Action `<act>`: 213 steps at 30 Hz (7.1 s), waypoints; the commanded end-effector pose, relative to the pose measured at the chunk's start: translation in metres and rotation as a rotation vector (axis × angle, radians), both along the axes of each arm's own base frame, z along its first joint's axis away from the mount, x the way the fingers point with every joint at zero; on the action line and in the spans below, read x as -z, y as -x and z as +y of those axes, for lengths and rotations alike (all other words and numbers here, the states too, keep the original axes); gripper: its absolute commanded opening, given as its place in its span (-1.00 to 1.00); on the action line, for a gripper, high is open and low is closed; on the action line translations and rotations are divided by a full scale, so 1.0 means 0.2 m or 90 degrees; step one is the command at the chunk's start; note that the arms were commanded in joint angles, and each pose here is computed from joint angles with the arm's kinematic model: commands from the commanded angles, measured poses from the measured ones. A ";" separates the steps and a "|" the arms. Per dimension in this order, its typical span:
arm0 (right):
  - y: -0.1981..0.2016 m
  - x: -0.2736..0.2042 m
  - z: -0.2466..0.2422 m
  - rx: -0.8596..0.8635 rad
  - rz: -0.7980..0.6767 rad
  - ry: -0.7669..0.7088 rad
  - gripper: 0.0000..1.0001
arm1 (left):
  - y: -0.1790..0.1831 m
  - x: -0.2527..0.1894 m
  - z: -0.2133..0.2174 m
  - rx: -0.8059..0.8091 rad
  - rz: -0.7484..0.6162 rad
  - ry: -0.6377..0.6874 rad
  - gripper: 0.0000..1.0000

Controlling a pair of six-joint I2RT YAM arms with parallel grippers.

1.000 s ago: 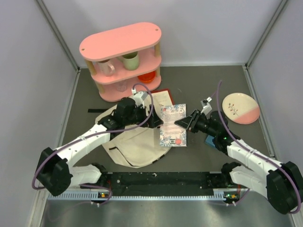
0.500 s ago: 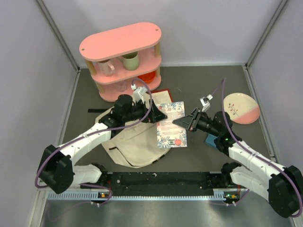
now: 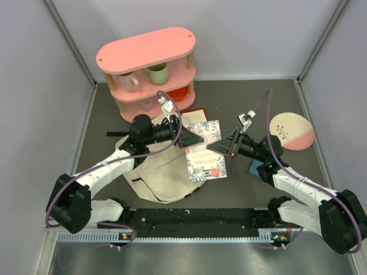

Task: Pack the student bag
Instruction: Pick up the book from the center of the board, then place the book in the student bag.

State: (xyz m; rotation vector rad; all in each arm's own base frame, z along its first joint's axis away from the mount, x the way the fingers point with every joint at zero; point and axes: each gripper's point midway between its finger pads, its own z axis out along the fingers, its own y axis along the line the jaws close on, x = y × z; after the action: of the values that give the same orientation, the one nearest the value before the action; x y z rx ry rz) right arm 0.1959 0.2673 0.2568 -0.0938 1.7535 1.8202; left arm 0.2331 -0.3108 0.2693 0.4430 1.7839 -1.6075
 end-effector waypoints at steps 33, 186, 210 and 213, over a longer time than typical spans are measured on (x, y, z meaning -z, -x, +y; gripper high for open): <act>-0.07 0.15 -0.18 0.211 0.066 0.068 0.89 | -0.16 -0.26 0.51 -0.425 0.065 0.233 -1.00; 0.37 -0.22 -0.43 0.219 -0.089 0.152 -0.99 | -0.23 -0.24 0.27 -0.397 -0.207 -0.405 -1.00; 0.32 0.13 -0.02 -0.026 0.004 0.136 -1.00 | -0.18 -0.16 0.29 -0.396 -0.176 -0.385 -1.00; 0.30 0.12 0.02 -0.038 -0.001 0.136 -1.00 | -0.18 -0.17 0.28 -0.396 -0.174 -0.380 -1.00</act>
State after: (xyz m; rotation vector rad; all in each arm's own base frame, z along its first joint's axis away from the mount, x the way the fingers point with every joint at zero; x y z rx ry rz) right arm 0.1333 0.2520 0.1688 -0.0708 2.2064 1.5241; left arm 0.2646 -0.2450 0.2571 0.3805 2.0581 -0.4308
